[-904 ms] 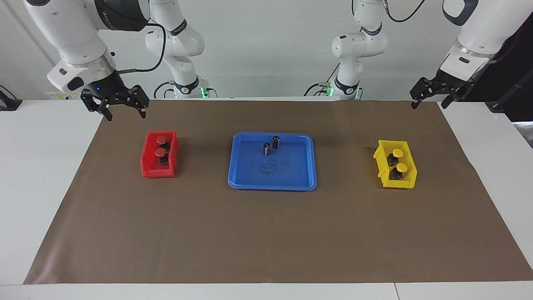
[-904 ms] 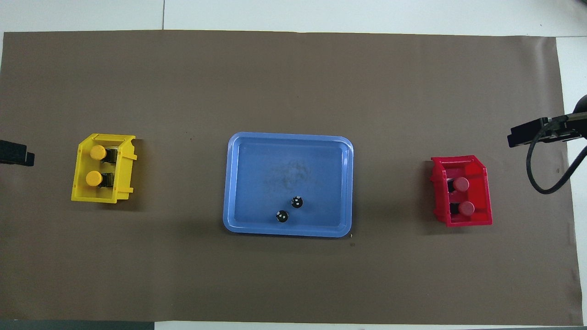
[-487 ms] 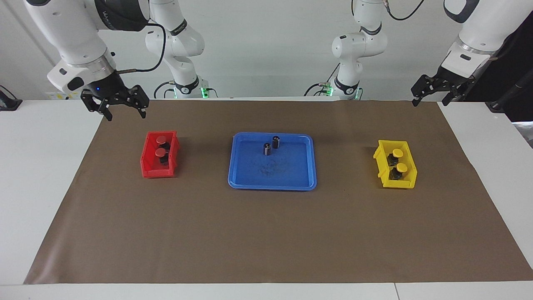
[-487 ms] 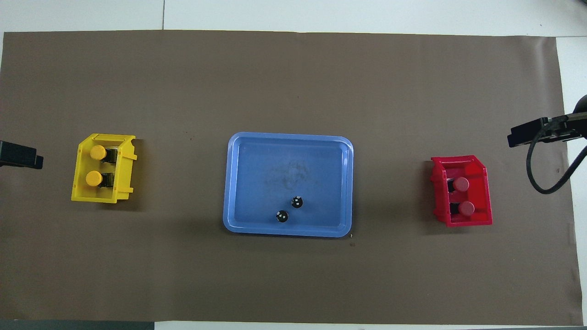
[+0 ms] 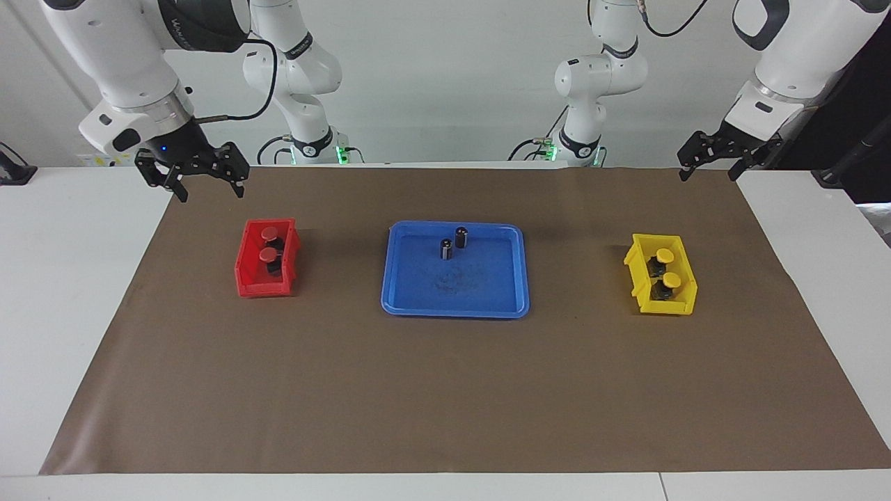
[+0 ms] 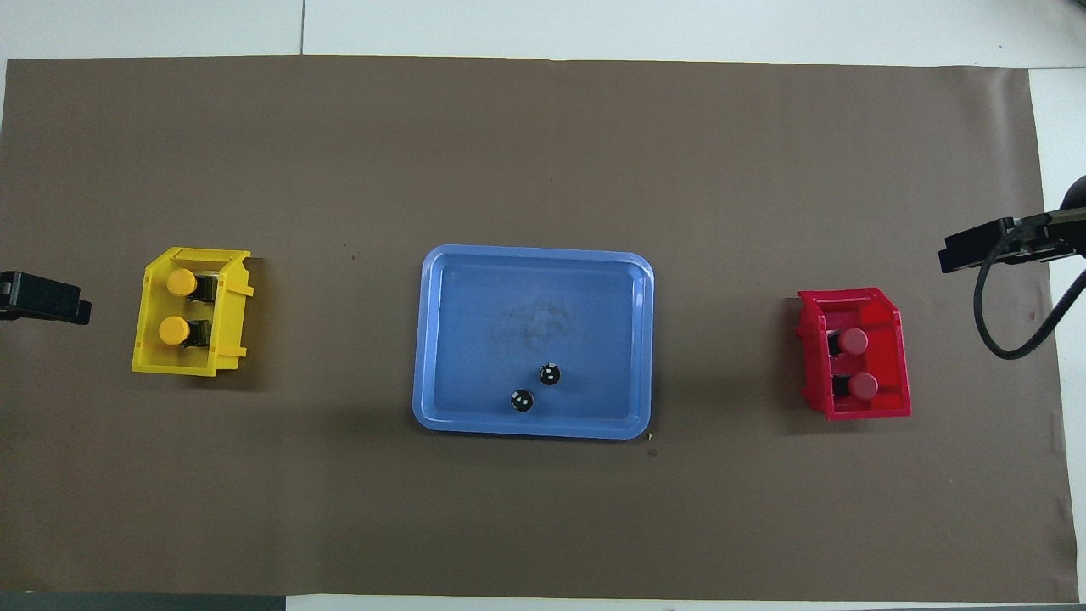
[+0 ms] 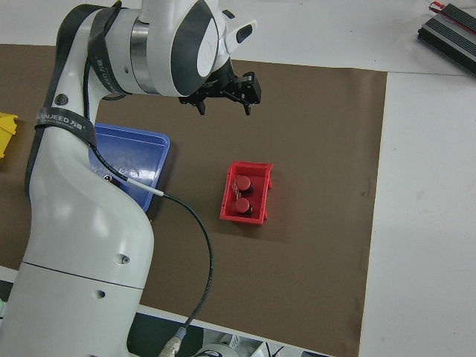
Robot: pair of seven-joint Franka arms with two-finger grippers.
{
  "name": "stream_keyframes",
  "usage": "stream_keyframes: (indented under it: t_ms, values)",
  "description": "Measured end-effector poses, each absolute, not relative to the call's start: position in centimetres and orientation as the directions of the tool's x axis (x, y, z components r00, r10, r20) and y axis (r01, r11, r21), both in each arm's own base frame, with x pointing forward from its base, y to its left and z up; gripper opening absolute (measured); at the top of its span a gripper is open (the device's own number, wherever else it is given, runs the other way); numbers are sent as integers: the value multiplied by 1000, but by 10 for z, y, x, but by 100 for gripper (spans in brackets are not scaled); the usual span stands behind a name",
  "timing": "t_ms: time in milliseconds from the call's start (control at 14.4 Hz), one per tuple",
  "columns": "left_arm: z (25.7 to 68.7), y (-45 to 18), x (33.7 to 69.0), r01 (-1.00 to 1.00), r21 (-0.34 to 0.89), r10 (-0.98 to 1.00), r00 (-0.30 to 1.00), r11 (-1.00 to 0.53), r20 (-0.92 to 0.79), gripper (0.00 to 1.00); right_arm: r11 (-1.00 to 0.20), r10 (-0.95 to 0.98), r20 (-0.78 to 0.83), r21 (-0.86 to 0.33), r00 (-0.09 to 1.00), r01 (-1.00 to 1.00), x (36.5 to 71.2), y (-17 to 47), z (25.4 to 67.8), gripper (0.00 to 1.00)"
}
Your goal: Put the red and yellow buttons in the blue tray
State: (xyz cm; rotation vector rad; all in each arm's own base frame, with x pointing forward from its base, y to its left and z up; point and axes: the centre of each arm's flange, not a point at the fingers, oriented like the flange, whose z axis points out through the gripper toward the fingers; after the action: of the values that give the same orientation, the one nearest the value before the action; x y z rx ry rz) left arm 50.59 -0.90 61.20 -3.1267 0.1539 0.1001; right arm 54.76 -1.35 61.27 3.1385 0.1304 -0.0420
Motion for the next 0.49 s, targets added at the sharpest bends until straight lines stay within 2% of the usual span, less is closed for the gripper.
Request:
stream_keyframes:
  t_ms: [278, 487]
  values:
    - [613, -9, 505, -98, -7, -98, 993, -995, -62, 100, -996, 84, -28, -1, 996, 84, 548, -13, 605, 100]
    - [614, -9, 504, -98, -7, -97, 993, -995, -61, 100, -998, 66, -20, 0, 998, 66, 546, -23, 558, 100]
